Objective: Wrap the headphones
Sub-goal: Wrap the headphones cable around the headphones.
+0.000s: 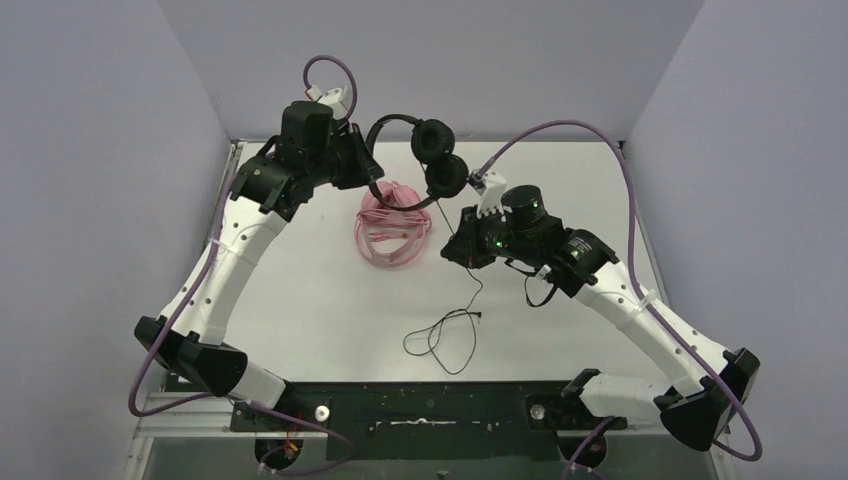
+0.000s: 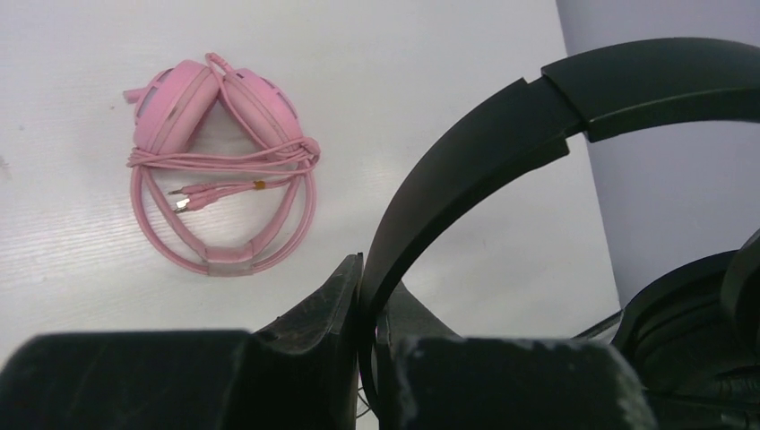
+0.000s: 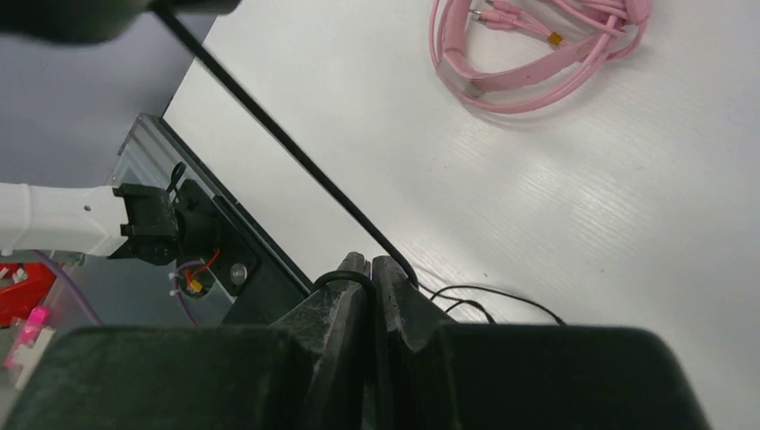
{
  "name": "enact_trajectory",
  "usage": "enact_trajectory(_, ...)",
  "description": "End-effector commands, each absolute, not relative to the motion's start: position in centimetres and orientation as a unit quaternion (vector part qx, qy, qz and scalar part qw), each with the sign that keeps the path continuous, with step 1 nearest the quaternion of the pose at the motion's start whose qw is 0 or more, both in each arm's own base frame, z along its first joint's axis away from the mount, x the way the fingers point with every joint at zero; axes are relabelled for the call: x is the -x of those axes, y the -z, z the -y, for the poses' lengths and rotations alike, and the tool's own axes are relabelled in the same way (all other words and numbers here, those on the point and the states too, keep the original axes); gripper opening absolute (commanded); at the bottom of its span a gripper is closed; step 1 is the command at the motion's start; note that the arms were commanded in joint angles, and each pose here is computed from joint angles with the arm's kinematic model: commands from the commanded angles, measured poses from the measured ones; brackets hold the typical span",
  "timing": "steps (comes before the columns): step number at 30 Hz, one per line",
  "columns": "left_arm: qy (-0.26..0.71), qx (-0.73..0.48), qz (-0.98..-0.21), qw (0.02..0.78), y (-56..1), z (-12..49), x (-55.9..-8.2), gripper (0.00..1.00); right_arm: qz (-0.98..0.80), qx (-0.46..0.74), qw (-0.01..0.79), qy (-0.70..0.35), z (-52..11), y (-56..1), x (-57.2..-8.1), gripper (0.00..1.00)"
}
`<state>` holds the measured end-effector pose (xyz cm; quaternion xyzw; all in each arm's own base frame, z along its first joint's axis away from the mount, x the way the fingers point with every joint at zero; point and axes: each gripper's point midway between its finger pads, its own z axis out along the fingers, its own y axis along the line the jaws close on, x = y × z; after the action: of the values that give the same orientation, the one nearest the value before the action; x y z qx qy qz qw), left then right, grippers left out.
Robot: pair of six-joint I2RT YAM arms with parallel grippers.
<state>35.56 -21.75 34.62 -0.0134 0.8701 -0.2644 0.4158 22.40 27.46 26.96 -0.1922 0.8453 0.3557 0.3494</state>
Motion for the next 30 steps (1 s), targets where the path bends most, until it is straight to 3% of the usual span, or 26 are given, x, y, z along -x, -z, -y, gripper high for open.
enact_trajectory(1, 0.392, -0.037, -0.779, 0.488, -42.7, 23.8, -33.7, 0.00, -0.839, 0.186, 0.384, -0.337, -25.8, -27.3, -23.1, 0.05)
enact_trajectory(9, 0.437, -0.031, -0.755, 0.489, -43.4, 24.1, -31.7, 0.00, -0.774, 0.186, 0.435, -0.421, -27.6, -30.7, -23.0, 0.10)
enact_trajectory(13, 0.332, 0.073, -0.759, 0.555, -41.9, 19.8, -33.5, 0.00, -0.717, 0.212, 0.405, -0.526, -30.7, -34.1, -20.1, 0.03)
enact_trajectory(18, 0.240, 0.173, -0.732, 0.614, -41.2, 15.3, -34.4, 0.00, -0.685, 0.206, 0.405, -0.569, -31.6, -35.8, -18.0, 0.00)
enact_trajectory(30, 0.185, 0.208, -0.708, 0.649, -41.0, 14.6, -34.3, 0.00, -0.661, 0.235, 0.389, -0.597, -36.7, -38.9, -18.5, 0.00)
